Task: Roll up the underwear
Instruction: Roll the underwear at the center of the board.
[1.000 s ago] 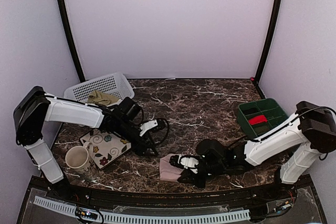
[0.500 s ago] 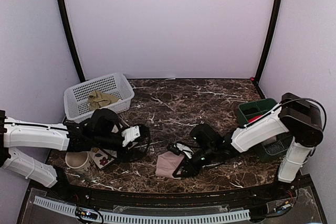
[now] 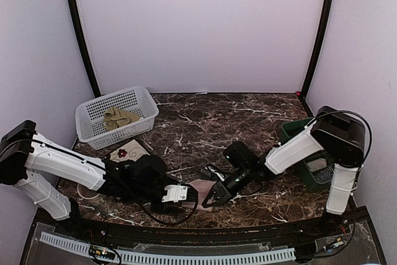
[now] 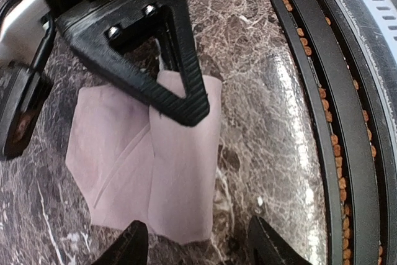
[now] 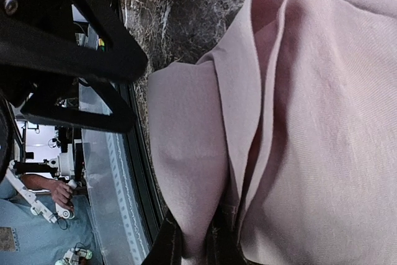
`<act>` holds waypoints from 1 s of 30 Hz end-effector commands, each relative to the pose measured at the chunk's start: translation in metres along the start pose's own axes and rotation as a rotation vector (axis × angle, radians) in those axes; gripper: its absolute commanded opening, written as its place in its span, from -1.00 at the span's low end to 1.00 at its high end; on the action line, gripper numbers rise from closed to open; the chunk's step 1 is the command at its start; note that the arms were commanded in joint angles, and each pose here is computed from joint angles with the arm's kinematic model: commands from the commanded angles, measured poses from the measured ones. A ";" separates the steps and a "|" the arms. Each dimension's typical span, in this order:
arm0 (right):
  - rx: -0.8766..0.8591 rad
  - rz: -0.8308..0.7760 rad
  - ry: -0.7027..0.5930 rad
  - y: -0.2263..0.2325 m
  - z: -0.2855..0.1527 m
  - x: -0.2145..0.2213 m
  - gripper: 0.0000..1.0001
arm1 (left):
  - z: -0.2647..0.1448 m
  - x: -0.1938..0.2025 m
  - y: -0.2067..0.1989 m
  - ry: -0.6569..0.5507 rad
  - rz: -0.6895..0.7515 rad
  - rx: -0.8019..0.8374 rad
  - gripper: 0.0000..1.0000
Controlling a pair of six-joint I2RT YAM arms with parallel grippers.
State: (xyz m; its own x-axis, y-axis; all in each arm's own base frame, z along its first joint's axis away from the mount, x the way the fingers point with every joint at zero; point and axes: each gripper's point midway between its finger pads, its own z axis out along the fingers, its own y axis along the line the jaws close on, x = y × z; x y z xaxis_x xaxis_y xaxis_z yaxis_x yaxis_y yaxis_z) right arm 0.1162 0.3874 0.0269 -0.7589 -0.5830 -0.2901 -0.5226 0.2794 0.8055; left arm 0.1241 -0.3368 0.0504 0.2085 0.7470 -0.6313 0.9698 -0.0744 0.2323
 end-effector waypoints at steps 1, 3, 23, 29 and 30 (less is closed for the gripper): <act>0.040 0.097 0.029 -0.022 0.002 0.011 -1.00 | 0.014 -0.028 0.006 -0.045 0.083 -0.004 0.14; 0.044 0.105 0.032 -0.025 0.001 0.012 -1.00 | 0.022 -0.029 0.006 -0.031 0.101 0.001 0.12; 0.337 -0.214 -0.210 -0.021 -0.070 -0.046 -0.37 | 0.044 0.011 -0.016 0.122 -0.129 0.177 -0.82; 0.580 -0.410 -0.383 0.002 -0.133 -0.069 -0.07 | 0.040 0.006 -0.008 0.080 -0.275 0.286 -0.84; 0.618 -0.427 -0.412 0.005 -0.144 -0.070 -0.04 | 0.039 0.007 -0.007 0.079 -0.299 0.308 -0.84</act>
State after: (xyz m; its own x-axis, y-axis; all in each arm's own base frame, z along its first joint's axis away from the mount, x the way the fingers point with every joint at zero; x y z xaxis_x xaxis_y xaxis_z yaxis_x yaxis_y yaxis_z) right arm 0.1980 0.3497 0.1156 -0.5788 -0.4283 -0.6939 -0.8089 0.4095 0.4219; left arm 0.1391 -0.3735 0.0276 0.0492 0.7709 -0.6351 0.9987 -0.0460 0.0214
